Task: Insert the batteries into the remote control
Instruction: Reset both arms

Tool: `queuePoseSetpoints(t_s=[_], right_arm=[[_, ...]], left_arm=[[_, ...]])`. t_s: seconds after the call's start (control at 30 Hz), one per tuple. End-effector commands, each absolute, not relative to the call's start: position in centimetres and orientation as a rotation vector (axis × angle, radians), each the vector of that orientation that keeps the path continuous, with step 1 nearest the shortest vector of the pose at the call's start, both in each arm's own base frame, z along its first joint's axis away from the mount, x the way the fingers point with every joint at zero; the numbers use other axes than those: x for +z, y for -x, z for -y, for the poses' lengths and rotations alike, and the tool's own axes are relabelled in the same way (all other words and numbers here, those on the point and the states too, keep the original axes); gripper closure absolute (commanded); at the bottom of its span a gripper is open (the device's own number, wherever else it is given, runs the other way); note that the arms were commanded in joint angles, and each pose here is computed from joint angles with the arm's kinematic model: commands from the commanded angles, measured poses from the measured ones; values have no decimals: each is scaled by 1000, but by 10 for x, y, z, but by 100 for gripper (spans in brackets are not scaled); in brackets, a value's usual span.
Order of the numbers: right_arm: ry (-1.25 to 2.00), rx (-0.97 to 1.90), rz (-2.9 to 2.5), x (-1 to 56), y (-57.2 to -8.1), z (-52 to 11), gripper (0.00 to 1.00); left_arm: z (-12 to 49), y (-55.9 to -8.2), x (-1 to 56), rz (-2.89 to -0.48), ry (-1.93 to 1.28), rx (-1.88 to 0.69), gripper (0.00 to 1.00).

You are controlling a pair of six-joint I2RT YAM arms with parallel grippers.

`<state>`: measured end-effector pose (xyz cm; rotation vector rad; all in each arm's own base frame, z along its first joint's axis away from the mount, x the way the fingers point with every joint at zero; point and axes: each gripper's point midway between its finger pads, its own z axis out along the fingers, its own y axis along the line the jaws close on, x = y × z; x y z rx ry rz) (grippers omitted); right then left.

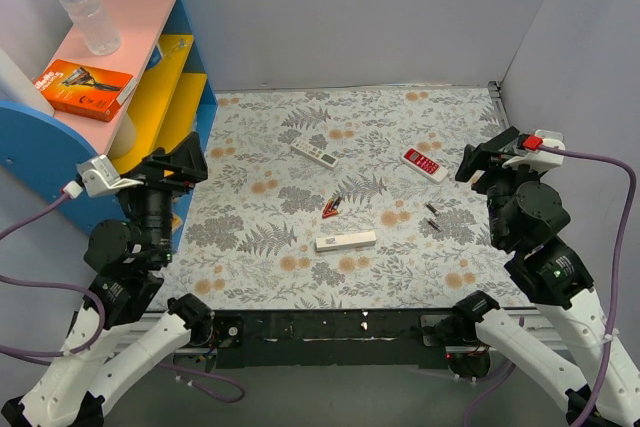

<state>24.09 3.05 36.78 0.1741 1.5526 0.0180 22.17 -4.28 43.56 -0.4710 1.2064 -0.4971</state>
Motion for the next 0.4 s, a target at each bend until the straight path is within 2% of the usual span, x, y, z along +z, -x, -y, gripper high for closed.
queuePoseSetpoints(t_s=[0.0, 0.37], right_arm=[[-200, 7, -1498, 381, -244, -27, 18], [-198, -2, -1491, 376, -244, -26, 18]], left_arm=[[41, -228, 428, -1217, 467, -443, 2], [44, -238, 418, -1248, 483, -406, 2]])
